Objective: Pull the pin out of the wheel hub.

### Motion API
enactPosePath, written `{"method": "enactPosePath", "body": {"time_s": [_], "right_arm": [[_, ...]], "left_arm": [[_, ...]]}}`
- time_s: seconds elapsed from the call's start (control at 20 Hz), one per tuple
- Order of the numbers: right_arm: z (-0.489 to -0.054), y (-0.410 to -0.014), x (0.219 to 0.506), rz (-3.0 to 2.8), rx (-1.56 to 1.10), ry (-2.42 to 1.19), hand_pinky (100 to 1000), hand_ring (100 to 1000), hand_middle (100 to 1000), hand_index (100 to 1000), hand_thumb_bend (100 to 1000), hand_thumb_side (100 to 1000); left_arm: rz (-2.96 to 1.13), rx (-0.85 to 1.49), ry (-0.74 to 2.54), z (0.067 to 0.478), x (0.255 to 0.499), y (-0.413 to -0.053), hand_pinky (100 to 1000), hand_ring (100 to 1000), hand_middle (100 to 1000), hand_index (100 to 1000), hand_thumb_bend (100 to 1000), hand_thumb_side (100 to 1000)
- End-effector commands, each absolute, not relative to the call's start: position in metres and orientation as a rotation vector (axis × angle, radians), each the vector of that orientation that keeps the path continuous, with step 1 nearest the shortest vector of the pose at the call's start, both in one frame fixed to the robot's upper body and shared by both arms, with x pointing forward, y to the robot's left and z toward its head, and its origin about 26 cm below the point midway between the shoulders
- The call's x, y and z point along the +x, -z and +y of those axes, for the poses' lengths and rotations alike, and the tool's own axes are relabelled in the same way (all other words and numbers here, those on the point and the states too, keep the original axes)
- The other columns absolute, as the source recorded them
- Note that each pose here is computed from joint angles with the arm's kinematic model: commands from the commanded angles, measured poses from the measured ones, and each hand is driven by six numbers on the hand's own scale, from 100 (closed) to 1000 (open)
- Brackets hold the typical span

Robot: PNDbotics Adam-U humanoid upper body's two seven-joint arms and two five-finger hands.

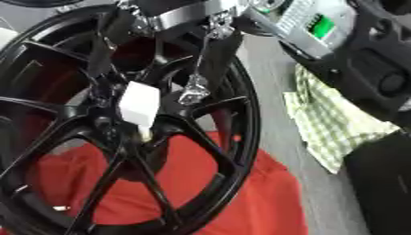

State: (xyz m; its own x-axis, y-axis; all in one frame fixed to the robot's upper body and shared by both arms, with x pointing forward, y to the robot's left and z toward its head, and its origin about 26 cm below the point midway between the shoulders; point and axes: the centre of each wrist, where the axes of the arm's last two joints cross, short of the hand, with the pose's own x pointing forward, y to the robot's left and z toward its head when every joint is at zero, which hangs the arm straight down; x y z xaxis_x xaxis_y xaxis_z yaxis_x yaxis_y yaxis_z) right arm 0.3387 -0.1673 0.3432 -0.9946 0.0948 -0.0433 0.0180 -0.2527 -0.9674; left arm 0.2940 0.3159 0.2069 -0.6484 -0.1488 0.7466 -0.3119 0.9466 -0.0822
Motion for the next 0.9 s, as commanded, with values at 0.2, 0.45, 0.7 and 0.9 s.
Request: {"method": "enactPosePath", "body": {"time_s": [0.2, 0.45, 0.7, 0.9], "right_arm": [[-0.174, -0.343, 0.347, -1.88, -0.143, -2.419, 901, 892, 756, 869, 385, 146], [-0.175, -0.337, 0.351, -1.855, -0.114, -2.422, 901, 893, 754, 867, 372, 145], [-0.175, -0.335, 0.352, -1.845, -0.096, -2.425, 901, 893, 753, 866, 374, 142], [-0.173, -0.331, 0.354, -1.828, -0.081, -2.435, 902, 893, 752, 862, 372, 141]], "left_arm": [[-2.315, 0.32, -0.261, 0.316, 0.292, -0.216, 771, 606, 544, 679, 105, 835], [-2.316, 0.319, -0.268, 0.315, 0.292, -0.217, 771, 606, 543, 679, 105, 836], [-2.315, 0.317, -0.269, 0.315, 0.292, -0.217, 771, 606, 543, 679, 105, 836], [-2.314, 0.318, -0.272, 0.315, 0.292, -0.216, 771, 605, 543, 678, 106, 837]]}}
